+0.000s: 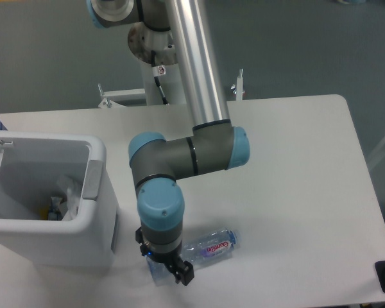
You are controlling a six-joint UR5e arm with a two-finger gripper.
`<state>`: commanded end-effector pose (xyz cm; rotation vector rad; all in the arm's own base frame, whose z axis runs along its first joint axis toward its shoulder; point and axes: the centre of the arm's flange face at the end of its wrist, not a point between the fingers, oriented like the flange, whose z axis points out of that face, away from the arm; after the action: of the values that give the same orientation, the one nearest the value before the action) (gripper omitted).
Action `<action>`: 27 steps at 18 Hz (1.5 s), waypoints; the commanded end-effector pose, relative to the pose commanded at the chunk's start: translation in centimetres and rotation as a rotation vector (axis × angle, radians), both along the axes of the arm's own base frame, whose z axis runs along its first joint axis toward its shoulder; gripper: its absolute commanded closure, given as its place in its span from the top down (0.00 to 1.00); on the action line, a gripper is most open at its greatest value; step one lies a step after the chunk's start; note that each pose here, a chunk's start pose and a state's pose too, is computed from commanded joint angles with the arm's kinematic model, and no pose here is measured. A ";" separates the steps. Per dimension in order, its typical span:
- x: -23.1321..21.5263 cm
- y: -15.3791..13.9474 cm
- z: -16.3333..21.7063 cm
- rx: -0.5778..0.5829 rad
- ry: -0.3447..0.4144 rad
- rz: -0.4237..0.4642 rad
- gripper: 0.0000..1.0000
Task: Place the trash in the trash can
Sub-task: 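Close the gripper on the clear water bottle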
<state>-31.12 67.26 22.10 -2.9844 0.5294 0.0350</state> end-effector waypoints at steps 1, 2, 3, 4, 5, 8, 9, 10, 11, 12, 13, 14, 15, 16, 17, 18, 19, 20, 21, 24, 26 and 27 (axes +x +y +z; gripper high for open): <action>0.5 0.1 -0.4 -0.006 -0.004 -0.006 1.00; 0.6 0.1 -1.2 -0.018 -0.007 -0.004 1.00; 0.9 0.2 -1.8 -0.021 -0.010 -0.006 1.00; 0.8 0.3 -2.1 -0.023 -0.011 -0.006 1.00; 0.8 0.4 -2.0 -0.021 -0.010 -0.007 1.00; 1.0 0.3 -2.2 -0.025 -0.013 -0.009 0.83; 0.9 0.4 -2.2 -0.022 -0.013 -0.006 0.80; 0.9 0.4 -2.2 -0.019 -0.011 -0.004 0.76; 0.8 0.5 -2.0 -0.014 -0.007 -0.004 0.72; 0.7 0.5 -2.0 -0.013 -0.007 -0.003 0.68; 0.7 0.5 -1.9 -0.012 -0.006 -0.003 0.64; 0.7 0.5 -1.9 -0.013 -0.006 -0.004 0.62; 0.7 0.5 -2.0 -0.014 -0.005 -0.004 0.59; 0.7 0.4 -1.9 -0.014 -0.005 -0.007 0.57; 0.8 0.4 -1.7 -0.011 -0.003 -0.010 0.53; 0.6 0.4 -1.5 -0.009 -0.001 -0.010 0.51; 0.3 0.3 -1.3 -0.006 0.000 -0.007 0.50; 0.1 0.1 -0.8 -0.001 0.004 -0.006 0.47; -0.3 -0.1 -0.6 0.002 0.005 0.000 0.46; -3.0 -1.1 1.7 0.038 0.018 0.039 0.43; -5.3 -1.6 3.7 0.087 0.016 0.068 0.39; -7.0 -2.1 4.9 0.126 0.002 0.088 0.37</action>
<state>-38.11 65.19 26.97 -2.8830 0.3805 0.0762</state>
